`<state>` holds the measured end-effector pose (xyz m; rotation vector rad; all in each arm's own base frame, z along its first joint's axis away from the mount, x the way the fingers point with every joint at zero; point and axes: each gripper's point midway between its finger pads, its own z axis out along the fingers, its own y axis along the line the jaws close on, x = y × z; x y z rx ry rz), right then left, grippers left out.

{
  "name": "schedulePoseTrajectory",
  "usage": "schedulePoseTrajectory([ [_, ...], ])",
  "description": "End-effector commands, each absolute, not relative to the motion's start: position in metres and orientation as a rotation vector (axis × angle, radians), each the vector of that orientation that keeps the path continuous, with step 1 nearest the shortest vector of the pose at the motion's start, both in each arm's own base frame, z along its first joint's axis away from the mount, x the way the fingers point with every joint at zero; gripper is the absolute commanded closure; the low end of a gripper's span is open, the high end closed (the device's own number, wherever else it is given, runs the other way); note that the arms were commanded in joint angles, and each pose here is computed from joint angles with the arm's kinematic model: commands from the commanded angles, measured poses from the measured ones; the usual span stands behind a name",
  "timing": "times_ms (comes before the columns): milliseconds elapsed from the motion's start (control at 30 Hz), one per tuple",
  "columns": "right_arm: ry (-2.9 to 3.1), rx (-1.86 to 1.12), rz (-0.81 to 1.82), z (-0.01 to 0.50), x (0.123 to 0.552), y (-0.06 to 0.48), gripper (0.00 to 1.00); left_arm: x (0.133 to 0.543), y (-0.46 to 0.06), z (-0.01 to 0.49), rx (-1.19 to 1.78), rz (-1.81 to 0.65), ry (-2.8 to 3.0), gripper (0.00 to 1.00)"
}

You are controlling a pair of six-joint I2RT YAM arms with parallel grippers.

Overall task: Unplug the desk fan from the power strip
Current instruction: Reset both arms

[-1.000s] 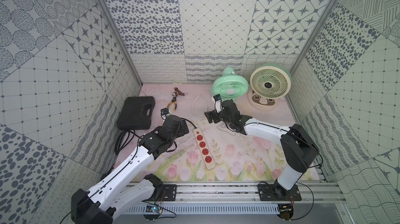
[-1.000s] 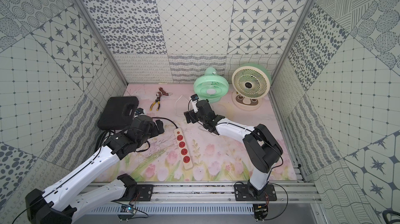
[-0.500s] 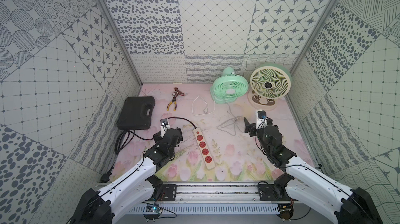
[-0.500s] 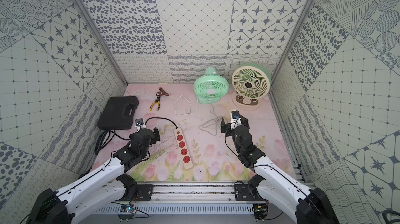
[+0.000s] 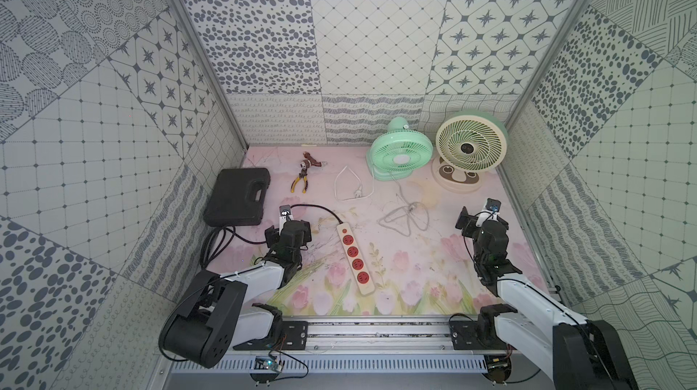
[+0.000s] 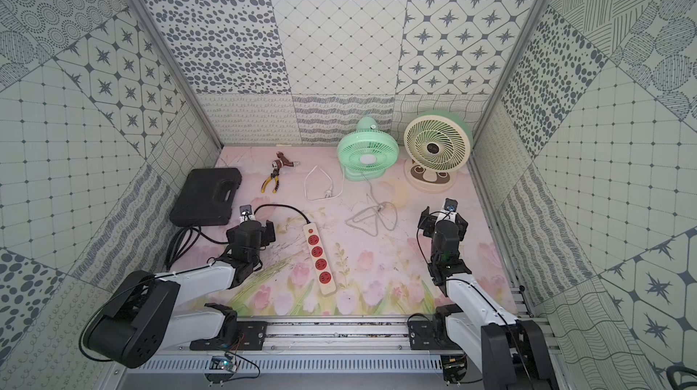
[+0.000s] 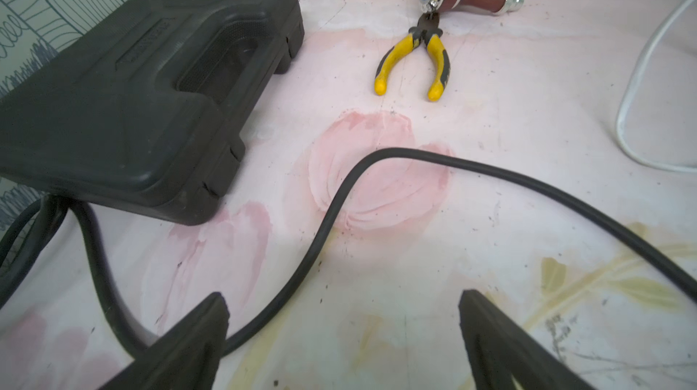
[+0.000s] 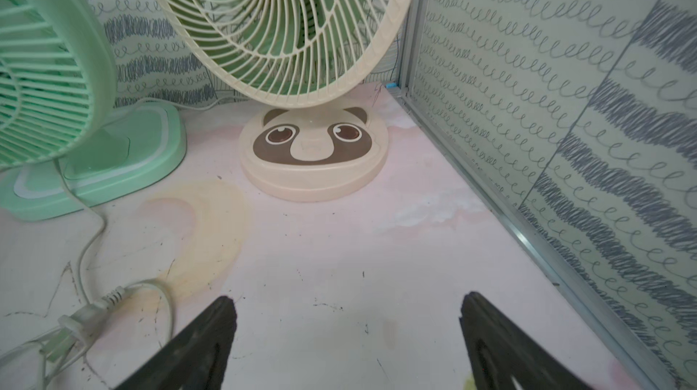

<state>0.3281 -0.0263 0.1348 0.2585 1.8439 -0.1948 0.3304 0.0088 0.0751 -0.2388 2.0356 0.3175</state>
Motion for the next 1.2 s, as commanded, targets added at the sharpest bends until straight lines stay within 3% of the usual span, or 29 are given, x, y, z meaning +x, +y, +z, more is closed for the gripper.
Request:
schedulePoseTrajectory([
  [0, 1.774, 0.244, -0.136, 0.149, 0.354, -0.019, 0.03, 0.364, -0.003, 0.119, -0.16, 0.157, 1.843, 0.01],
  [300, 1.782, 0.173, -0.11, 0.115, 0.389, -0.014, 0.03, 0.377, 0.011, 0.097, -0.195, -0.02, 1.863, 0.01],
  [533, 1.844, 0.161, -0.12, 0.108, 0.399, -0.012, 0.03, 0.392, -0.002, 0.086, -0.114, -0.1, 1.919, 0.01],
  [600, 1.841, 0.161, -0.122, 0.108, 0.399, -0.012, 0.03, 0.398, -0.024, 0.082, 0.027, -0.178, 1.974, 0.01],
  [1167, 1.844, 0.148, -0.132, 0.108, 0.4, -0.009, 0.03, 0.397, -0.027, 0.079, 0.046, -0.174, 1.984, 0.01],
])
